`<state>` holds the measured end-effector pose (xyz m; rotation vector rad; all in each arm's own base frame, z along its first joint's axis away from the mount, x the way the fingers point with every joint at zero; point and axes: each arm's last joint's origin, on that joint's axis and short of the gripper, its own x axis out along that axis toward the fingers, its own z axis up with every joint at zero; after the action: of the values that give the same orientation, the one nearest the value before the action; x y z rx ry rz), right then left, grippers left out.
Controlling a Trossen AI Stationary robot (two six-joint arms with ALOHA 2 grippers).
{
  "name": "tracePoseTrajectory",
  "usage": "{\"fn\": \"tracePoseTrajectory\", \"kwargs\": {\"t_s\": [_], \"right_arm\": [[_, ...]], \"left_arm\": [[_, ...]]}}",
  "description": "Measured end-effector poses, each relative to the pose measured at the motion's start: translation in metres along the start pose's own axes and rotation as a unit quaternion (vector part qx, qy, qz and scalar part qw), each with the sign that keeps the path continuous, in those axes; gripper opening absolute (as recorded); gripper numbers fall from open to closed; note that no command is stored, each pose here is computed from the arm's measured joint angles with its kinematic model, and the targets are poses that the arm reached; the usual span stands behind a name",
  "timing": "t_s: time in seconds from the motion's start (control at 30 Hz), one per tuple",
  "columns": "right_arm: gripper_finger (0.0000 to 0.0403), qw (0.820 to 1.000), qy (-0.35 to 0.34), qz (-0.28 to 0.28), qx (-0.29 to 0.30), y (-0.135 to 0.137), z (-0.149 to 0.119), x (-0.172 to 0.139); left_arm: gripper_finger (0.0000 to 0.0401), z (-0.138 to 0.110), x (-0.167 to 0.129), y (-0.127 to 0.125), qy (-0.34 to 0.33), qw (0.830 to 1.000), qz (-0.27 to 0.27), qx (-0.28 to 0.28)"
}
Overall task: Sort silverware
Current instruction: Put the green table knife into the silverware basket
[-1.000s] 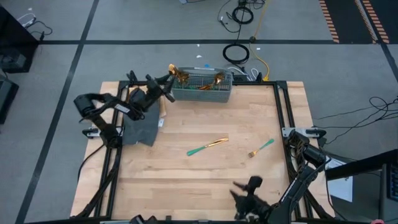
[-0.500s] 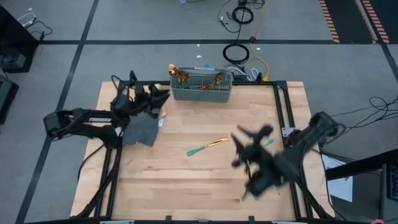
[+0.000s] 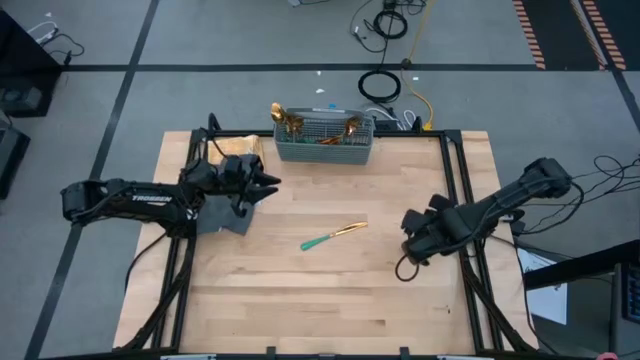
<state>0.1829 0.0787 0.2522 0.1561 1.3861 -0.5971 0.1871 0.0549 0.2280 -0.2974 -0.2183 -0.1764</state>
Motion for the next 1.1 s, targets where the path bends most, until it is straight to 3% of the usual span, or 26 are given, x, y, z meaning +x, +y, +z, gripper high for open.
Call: {"fn": "tracePoseTrajectory", "kwargs": {"t_s": [0.13, 0.27, 0.43, 0.53, 0.63, 0.8, 0.93, 1.1], "right_arm": [[0.0155, 0.999, 0.025, 0.022, 0.022, 0.008, -0.015, 0.047], [0.0155, 0.997, 0.0, 0.082, 0.014, 0.018, -0.008, 0.067], [0.0155, 0.979, -0.108, 0.17, -0.044, 0.037, 0.042, 0.055], [0.0155, 0.971, -0.143, 0.161, -0.105, 0.046, 0.078, 0.052], [0.0155, 0.967, -0.132, 0.135, -0.172, 0.054, 0.113, 0.064], [0.0155, 0.945, -0.113, 0.15, -0.266, 0.069, 0.165, 0.085], [0.0155, 0.927, -0.102, 0.142, -0.331, 0.079, 0.188, 0.095], [0.0155, 0.91, -0.086, 0.158, -0.372, 0.089, 0.204, 0.117]], "left_arm": [[0.0139, -0.001, 0.001, -0.002, 0.001, 1.0, -0.005, -0.001], [0.0139, -0.003, 0.002, -0.005, 0.01, 1.0, -0.013, -0.009], [0.0139, -0.007, 0.004, -0.008, 0.027, 0.998, -0.021, -0.056], [0.0139, -0.009, 0.005, -0.011, 0.033, 0.997, -0.031, -0.06], [0.0139, -0.01, 0.006, -0.013, 0.034, 0.997, -0.037, -0.061], [0.0139, -0.011, 0.007, -0.016, 0.044, 0.996, -0.056, -0.062], [0.0139, -0.013, 0.006, -0.017, 0.063, 0.993, -0.073, -0.068], [0.0139, -0.021, 0.005, -0.012, 0.098, 0.992, -0.056, -0.059]]}}
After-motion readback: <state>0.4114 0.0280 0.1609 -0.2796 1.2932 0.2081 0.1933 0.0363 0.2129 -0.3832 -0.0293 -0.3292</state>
